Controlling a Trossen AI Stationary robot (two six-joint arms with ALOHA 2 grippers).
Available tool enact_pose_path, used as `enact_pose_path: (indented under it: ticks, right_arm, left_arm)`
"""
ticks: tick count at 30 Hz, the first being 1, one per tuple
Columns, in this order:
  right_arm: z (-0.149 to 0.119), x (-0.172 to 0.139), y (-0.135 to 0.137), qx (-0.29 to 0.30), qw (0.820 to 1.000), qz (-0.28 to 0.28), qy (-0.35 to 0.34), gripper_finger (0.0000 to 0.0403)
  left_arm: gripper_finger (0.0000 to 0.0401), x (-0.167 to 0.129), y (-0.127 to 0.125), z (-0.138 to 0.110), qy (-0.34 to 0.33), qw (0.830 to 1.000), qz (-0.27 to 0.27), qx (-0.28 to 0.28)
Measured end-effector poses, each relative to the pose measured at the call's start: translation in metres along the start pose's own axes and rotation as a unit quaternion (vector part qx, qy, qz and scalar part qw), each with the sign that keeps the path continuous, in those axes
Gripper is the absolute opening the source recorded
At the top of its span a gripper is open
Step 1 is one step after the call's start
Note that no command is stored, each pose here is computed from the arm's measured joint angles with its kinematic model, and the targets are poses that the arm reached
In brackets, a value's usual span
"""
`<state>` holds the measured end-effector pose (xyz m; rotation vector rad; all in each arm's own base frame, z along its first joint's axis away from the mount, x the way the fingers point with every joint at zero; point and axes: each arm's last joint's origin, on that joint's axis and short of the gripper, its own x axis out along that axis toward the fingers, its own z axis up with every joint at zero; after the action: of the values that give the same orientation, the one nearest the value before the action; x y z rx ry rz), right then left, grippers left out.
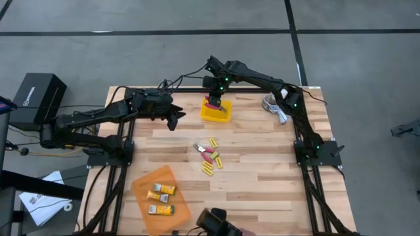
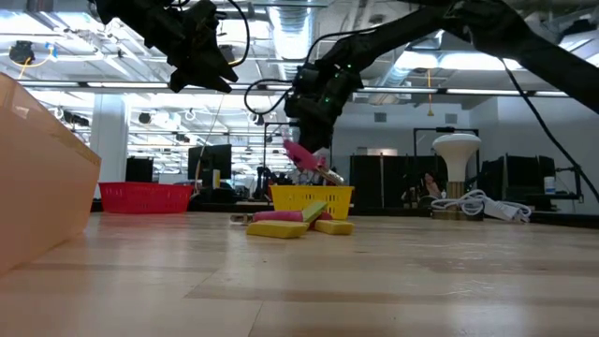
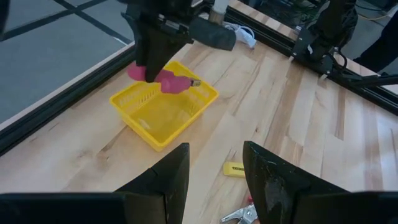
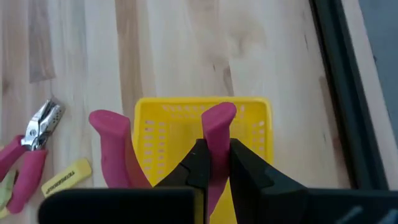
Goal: Pick & Place School Supplies
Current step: Put the pink hole puncher into the yellow bin
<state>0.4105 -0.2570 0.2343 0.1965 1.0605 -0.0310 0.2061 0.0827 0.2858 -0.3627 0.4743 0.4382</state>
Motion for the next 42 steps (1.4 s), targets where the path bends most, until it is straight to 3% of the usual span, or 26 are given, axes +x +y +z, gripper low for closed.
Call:
enact_pose_path:
  ticks: [32, 42]
  right_arm:
    - [-0.0037, -0.0035, -0.0101, 0.003, 1.0, -0.003, -0.003, 0.0027]
    - [-0.0027, -0.0035, -0.0102, 0.001, 1.0, -0.003, -0.008, 0.0085]
  left_arm:
    - [0.0144, 0.0, 0.0, 0.0, 0.0, 1.0, 0.0, -0.001]
    - [0.0144, 0.0, 0.0, 0.0, 0.0, 1.0, 0.0, -0.001]
